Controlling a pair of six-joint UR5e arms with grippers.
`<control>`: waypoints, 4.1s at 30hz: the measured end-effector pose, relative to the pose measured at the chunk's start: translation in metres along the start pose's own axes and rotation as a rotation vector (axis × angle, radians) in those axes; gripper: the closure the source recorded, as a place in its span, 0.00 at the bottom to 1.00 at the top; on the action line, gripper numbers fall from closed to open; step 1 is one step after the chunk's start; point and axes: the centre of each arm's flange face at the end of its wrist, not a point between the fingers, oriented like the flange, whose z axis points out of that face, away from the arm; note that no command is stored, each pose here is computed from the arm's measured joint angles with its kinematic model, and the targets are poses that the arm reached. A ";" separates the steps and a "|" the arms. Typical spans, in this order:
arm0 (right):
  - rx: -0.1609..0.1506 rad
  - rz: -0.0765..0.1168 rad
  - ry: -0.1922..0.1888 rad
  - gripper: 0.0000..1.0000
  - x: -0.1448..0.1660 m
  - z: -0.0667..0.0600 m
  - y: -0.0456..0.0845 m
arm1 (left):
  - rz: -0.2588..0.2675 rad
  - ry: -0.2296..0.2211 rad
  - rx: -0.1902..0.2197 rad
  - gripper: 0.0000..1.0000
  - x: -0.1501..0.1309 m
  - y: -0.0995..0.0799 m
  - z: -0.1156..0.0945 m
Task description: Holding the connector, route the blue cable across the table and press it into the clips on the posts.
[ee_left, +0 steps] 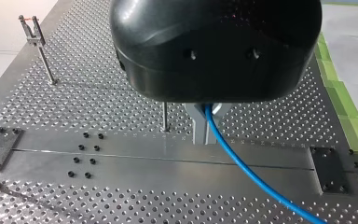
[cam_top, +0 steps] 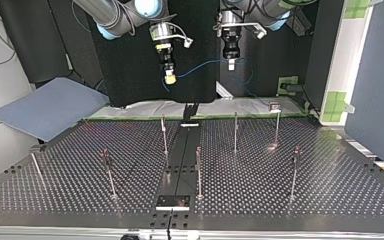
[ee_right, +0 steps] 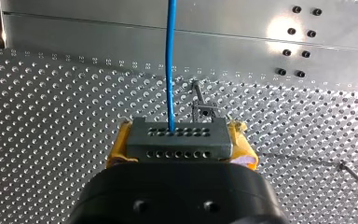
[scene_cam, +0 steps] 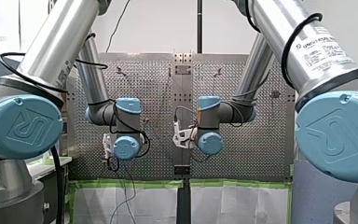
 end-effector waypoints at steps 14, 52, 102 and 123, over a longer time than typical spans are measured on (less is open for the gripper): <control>0.001 -0.002 -0.006 1.00 -0.001 -0.001 0.000 | -0.001 -0.007 -0.003 1.00 -0.002 0.000 0.002; -0.033 -0.067 -0.185 1.00 -0.030 -0.026 0.009 | 0.205 0.198 -0.012 1.00 0.042 0.020 -0.016; 0.212 0.057 0.052 1.00 0.123 0.062 -0.052 | -0.116 0.028 -0.405 1.00 -0.100 0.056 0.065; 0.281 0.061 0.062 1.00 0.181 0.085 -0.091 | -0.129 -0.043 -0.400 1.00 -0.171 0.078 0.074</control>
